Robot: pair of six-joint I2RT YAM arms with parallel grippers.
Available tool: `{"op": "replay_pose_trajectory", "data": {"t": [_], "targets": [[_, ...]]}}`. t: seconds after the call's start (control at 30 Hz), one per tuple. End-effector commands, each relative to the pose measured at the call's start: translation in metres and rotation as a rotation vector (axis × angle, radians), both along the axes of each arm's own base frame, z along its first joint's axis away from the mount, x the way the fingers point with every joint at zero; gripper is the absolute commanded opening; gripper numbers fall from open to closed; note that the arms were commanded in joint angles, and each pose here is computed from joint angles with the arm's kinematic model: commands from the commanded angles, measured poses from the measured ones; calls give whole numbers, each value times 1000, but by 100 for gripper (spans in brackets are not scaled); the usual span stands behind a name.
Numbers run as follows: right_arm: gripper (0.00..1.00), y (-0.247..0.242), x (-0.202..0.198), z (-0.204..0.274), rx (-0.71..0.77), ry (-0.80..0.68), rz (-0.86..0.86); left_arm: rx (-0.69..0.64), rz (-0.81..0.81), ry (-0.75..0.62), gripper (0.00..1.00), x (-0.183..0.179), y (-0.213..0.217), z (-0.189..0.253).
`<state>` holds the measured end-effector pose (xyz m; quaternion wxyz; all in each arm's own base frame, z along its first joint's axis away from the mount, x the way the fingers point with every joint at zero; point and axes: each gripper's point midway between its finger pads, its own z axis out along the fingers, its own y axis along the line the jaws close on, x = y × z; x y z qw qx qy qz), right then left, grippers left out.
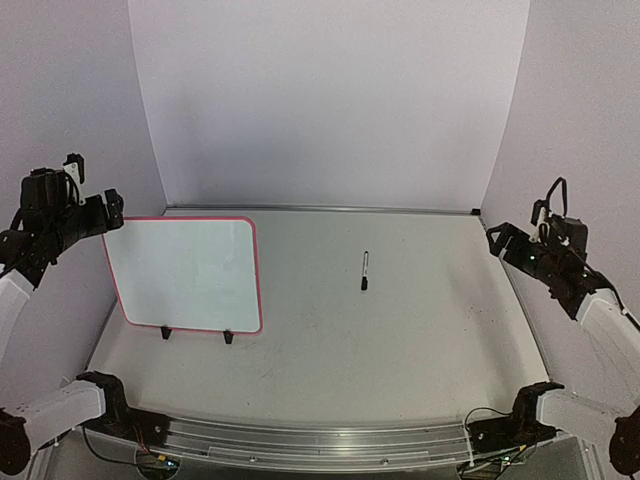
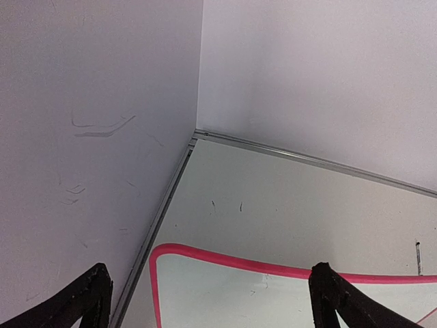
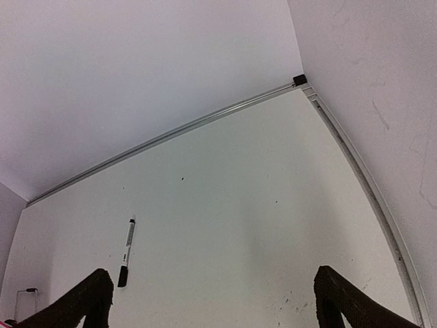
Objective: Write a sentence on the whiteboard
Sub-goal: Move the whiteboard stand to the center of the board.
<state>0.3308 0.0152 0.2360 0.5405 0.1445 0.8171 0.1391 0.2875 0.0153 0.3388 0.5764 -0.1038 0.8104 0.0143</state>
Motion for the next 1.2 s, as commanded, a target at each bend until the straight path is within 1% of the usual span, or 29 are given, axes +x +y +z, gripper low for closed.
{"op": "replay_pose_trajectory", "data": {"t": [0.0,0.1,0.23,0.4,0.57,0.7,0.8,0.83,0.97,1.0,1.07,1.13,1.17], "targets": [[98,36,9,17,1,-19,130,-10,19,-15,100,5,3,6],[98,65,11,19,-17,-14,153,-19,17,-38,99,4,2,3],[98,115,9,11,-9,27,204,-8,-37,-89,100,0,-6,-1],[97,190,-1,-15,-11,97,277,16,-61,-35,100,0,-8,-20],[93,288,-41,-33,-33,131,395,-27,-91,43,99,2,-16,-38],[92,355,-73,-50,-63,141,485,-109,-86,60,99,-7,-20,-42],[92,397,-95,-59,-63,142,547,-182,-75,64,99,-18,-22,-51],[92,409,-102,-70,-65,155,561,-213,-67,70,100,-21,-23,-57],[87,455,-125,-93,-53,167,607,-321,-42,118,100,-33,-27,-85],[83,469,-130,-91,-38,158,627,-341,-42,129,99,-35,-28,-91],[76,492,-138,-107,-49,170,663,-360,-46,142,99,-37,-31,-99],[73,514,-144,-113,-38,175,703,-355,-56,147,100,-38,-32,-99],[72,524,-146,-126,-47,194,723,-345,-63,156,100,-38,-32,-98]]}}
